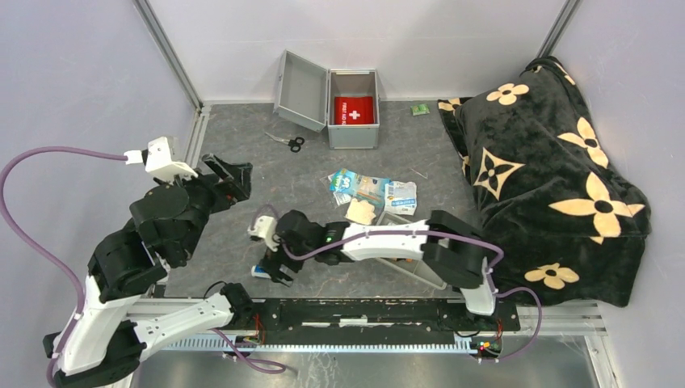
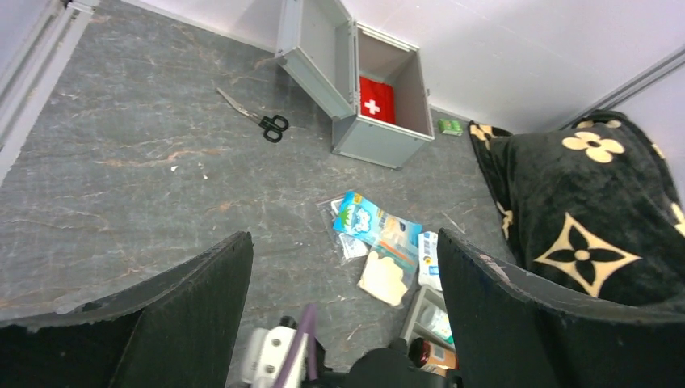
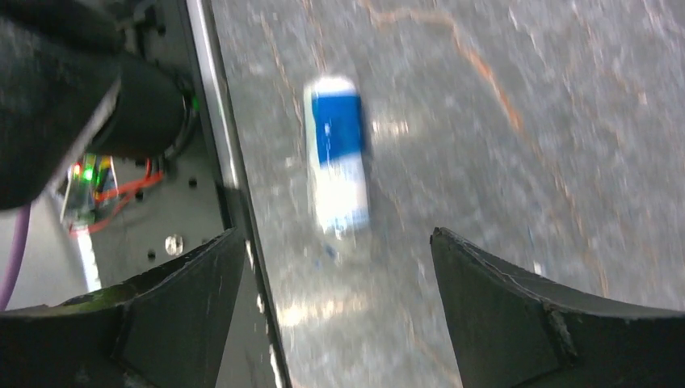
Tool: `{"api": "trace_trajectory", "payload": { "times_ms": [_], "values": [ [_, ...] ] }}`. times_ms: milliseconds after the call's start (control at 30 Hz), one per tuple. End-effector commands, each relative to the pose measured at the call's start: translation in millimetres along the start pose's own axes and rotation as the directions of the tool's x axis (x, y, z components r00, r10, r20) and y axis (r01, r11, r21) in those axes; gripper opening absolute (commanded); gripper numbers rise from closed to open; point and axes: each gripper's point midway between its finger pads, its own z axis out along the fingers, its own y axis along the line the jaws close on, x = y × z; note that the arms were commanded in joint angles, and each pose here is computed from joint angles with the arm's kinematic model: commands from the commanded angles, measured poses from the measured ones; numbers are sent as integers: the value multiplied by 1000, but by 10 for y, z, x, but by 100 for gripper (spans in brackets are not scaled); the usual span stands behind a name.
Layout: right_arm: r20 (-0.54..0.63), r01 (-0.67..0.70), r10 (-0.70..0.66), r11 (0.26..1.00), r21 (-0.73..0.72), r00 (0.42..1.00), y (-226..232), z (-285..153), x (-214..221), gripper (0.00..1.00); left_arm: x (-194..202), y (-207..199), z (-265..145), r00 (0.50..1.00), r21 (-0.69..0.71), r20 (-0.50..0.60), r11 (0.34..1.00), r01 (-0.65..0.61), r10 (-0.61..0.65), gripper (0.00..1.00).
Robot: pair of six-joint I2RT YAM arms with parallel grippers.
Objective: Organize the medicine kit
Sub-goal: Pick up the pill bottle at the center of the board.
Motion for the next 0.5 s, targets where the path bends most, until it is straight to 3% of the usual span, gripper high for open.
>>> {"api": "trace_trajectory", "payload": {
  "times_ms": [0,300,467],
  "values": [
    [16,62,-62,998,-14,998,14,327,-263,90,-49,175,-65,999,-50,9,997,-53,54,89],
    [-86,64,-66,998,-27,994,-5,791,-31,80,-28,328,-135,999,-69,19,997,-44,46,89],
    [-156,47,-37,997,60,987,-118,853,108,66,-41,377,-153,999,-82,34,996,-23,26,89]
  ]
}}
